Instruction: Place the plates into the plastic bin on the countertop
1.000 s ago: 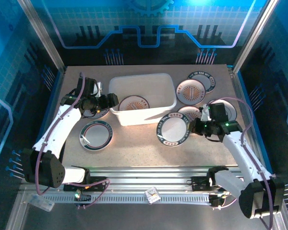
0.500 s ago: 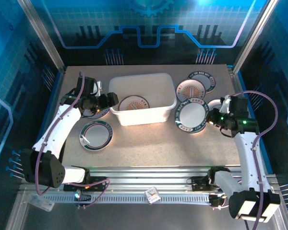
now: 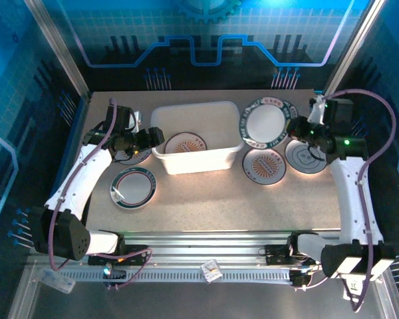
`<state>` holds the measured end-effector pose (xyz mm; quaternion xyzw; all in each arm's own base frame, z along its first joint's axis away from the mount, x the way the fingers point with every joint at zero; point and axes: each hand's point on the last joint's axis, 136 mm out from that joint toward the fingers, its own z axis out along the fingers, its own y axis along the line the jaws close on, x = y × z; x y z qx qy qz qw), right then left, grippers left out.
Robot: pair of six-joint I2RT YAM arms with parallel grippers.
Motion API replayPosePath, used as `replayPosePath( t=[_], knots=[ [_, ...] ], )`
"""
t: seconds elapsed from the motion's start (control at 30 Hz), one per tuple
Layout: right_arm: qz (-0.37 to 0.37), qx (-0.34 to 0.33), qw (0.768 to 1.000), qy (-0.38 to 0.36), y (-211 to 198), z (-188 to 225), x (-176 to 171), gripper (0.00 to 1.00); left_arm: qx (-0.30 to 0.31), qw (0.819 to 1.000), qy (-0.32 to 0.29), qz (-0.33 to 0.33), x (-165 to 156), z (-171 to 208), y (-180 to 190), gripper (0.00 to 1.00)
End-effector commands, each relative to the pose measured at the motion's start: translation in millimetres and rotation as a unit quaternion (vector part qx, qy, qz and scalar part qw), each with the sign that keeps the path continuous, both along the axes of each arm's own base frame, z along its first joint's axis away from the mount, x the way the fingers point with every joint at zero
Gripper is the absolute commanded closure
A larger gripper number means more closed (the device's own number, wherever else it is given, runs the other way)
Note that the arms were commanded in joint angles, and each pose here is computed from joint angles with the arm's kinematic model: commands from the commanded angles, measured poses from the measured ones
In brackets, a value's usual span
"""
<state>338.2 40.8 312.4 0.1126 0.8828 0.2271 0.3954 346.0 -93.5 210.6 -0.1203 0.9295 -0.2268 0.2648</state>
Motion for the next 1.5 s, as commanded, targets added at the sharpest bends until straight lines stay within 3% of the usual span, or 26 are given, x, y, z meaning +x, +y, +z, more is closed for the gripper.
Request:
replayPosePath(
  t=[0.0,0.13,0.33,0.6,0.97,1.47],
  knots=[
    [0.067,0.003,0.997,-0.048,47,35,21,1.0,-0.009,1.0,-0.013,-0.002,2,13,1,0.14],
    [0.13,0.009,0.99,-0.057,98,42,39,1.0,-0.014,1.0,-0.019,-0.002,0,15,2,0.14],
    [0.219,0.012,0.975,-0.035,179,19,59,1.0,-0.011,1.0,-0.025,0.011,-3,19,12,0.14],
    [0.266,0.021,0.964,0.0,236,-21,84,1.0,-0.002,1.0,-0.021,0.02,-11,19,21,0.14],
    [0.288,0.039,0.956,0.047,266,-69,95,1.0,0.003,1.0,-0.01,0.027,-17,10,24,0.14],
    [0.298,0.038,0.945,0.129,277,-138,87,1.0,0.001,0.999,-0.014,0.031,-21,14,24,0.14]
  ],
)
